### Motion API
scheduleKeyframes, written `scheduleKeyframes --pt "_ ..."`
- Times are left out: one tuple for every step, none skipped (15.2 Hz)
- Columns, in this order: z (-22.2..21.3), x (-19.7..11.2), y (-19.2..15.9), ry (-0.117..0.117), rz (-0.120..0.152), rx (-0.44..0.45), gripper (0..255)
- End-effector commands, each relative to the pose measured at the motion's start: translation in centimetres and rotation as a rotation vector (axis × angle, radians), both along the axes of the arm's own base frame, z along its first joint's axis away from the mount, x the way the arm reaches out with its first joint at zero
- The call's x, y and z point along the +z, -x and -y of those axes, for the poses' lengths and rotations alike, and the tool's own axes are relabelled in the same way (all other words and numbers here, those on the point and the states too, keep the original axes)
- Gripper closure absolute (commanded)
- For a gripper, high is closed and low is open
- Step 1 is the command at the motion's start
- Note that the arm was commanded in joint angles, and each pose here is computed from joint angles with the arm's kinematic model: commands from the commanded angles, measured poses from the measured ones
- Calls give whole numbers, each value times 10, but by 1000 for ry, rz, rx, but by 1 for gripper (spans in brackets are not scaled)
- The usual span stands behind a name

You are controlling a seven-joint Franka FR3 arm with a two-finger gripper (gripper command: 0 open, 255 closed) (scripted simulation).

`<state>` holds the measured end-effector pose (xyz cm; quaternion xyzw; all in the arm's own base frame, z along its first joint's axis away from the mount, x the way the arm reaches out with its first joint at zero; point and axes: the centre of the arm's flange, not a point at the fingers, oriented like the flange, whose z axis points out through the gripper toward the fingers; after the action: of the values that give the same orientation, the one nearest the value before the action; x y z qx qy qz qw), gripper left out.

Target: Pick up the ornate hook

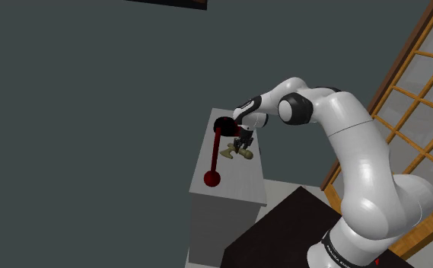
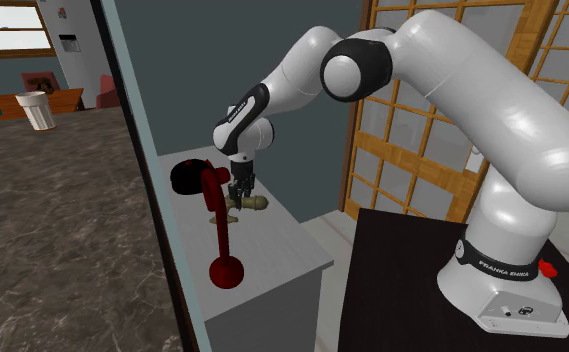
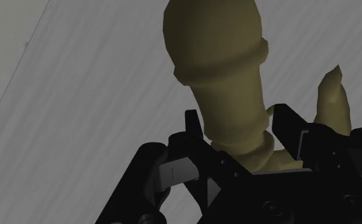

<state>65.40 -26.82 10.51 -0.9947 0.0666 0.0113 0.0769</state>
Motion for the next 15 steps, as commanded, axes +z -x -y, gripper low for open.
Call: scheduleKeyframes --pt "0 -1 0 0 0 0 255" --pt "0 0 0 0 0 0 255" --pt "0 -1 0 0 0 0 255" --pt "0 0 0 0 0 0 255" --pt "0 0 0 0 0 0 255" --pt "0 -1 0 0 0 0 255" --pt "0 0 0 0 0 0 255" --pt "0 -1 0 0 0 0 255" --pt "0 5 0 0 0 0 255" --pt "0 10 0 0 0 0 255" --pt "0 15 0 0 0 0 255" --pt "0 20 0 0 0 0 255" --pt "0 26 0 0 0 0 255" --pt "0 31 0 0 0 0 255" --pt "0 36 0 0 0 0 255"
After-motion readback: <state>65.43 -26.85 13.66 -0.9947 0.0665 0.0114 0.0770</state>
